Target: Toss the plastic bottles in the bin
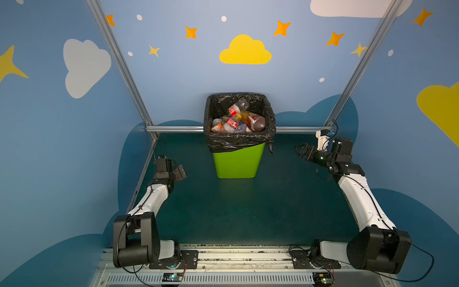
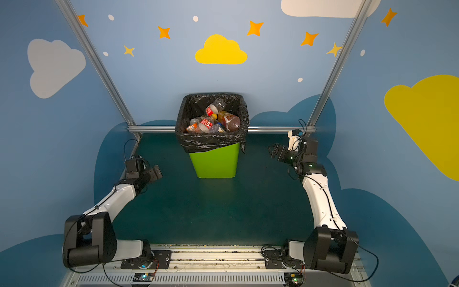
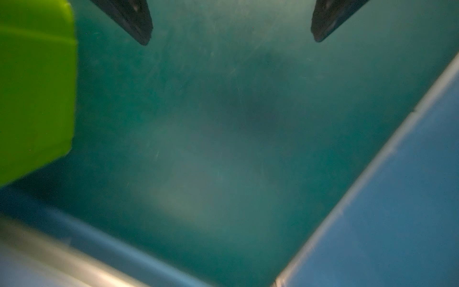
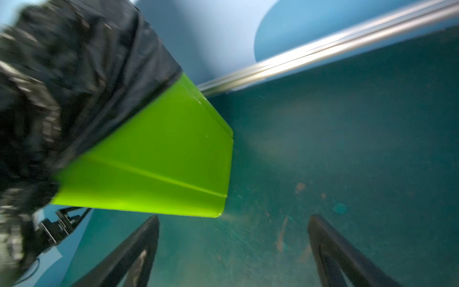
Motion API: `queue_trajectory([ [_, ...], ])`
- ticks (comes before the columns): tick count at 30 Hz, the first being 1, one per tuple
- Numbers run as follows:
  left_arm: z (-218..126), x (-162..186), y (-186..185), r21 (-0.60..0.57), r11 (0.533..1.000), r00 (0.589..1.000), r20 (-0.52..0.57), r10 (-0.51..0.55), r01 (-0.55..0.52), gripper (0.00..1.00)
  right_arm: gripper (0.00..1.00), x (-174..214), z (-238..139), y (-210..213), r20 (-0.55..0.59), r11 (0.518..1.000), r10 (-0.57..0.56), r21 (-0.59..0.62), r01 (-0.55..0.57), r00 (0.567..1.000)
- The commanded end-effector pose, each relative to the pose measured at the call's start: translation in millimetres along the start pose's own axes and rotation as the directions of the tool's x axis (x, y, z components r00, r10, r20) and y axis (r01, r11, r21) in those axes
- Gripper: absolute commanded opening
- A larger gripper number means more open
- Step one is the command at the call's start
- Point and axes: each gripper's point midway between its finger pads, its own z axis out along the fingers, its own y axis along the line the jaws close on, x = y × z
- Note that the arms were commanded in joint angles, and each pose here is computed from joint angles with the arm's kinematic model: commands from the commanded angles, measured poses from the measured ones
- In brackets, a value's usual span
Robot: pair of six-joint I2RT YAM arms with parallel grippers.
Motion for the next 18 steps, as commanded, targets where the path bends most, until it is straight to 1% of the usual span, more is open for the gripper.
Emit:
queue_trajectory([
  [1,3,-37,-28,0.144,0.987,0.977,0.211,0.042,-0.073,1.0,0.94,-1,-3,-10,0.026,0.998,-0.029,0.054,0.028,0.999],
  [3,12,-27,-28,0.151,0.985,0.978,0.201,0.053,-0.085,1.0,0.94,2,-1,-16,0.026,0.997,-0.025,0.079,0.023,0.999],
  [5,15,-19,-35,0.198,0.974,0.972,0.227,0.058,-0.105,1.0,0.94,7,2,-22,0.027,0.995,-0.023,0.093,0.021,0.999],
  [6,15,-16,-40,0.219,0.966,0.969,0.233,0.084,-0.136,1.0,0.94,9,3,-24,0.032,0.995,-0.024,0.096,0.021,0.999],
  [8,17,-8,-49,0.187,0.962,0.954,0.261,0.147,-0.199,1.0,0.94,16,7,-28,0.039,0.994,-0.029,0.103,0.025,0.999],
  [9,15,-3,-51,0.172,0.959,0.948,0.264,0.177,-0.226,1.0,0.94,19,8,-30,0.049,0.993,-0.042,0.114,0.037,0.998],
  [10,15,-1,-50,0.165,0.958,0.939,0.294,0.179,-0.235,1.0,0.94,22,9,-34,0.06,0.989,-0.062,0.134,0.054,0.996],
  [11,15,0,-48,0.168,0.965,0.935,0.324,0.141,-0.203,1.0,0.94,26,11,-36,0.068,0.986,-0.085,0.151,0.074,0.994],
  [12,17,-1,-46,0.164,0.968,0.934,0.334,0.125,-0.188,1.0,0.94,29,12,-40,0.082,0.98,-0.113,0.173,0.097,0.99],
  [13,17,-1,-46,0.158,0.969,0.939,0.319,0.132,-0.19,1.0,0.94,34,14,-44,0.095,0.973,-0.144,0.192,0.124,0.985],
  [14,16,-3,-48,0.154,0.963,0.939,0.302,0.166,-0.22,1.0,0.94,37,15,-48,0.107,0.967,-0.173,0.206,0.148,0.979],
  [15,17,2,-46,0.147,0.963,0.944,0.276,0.181,-0.227,1.0,0.94,42,17,-53,0.12,0.958,-0.205,0.228,0.174,0.971],
  [16,17,0,-46,0.153,0.966,0.941,0.301,0.155,-0.208,1.0,0.94,47,18,-61,0.131,0.947,-0.229,0.261,0.189,0.965],
  [17,15,-2,-47,0.155,0.965,0.939,0.308,0.156,-0.211,1.0,0.94,51,19,-67,0.134,0.939,-0.242,0.282,0.198,0.961],
  [18,15,1,-47,0.151,0.962,0.942,0.286,0.175,-0.225,1.0,0.94,60,20,-74,0.121,0.931,-0.248,0.304,0.202,0.961],
])
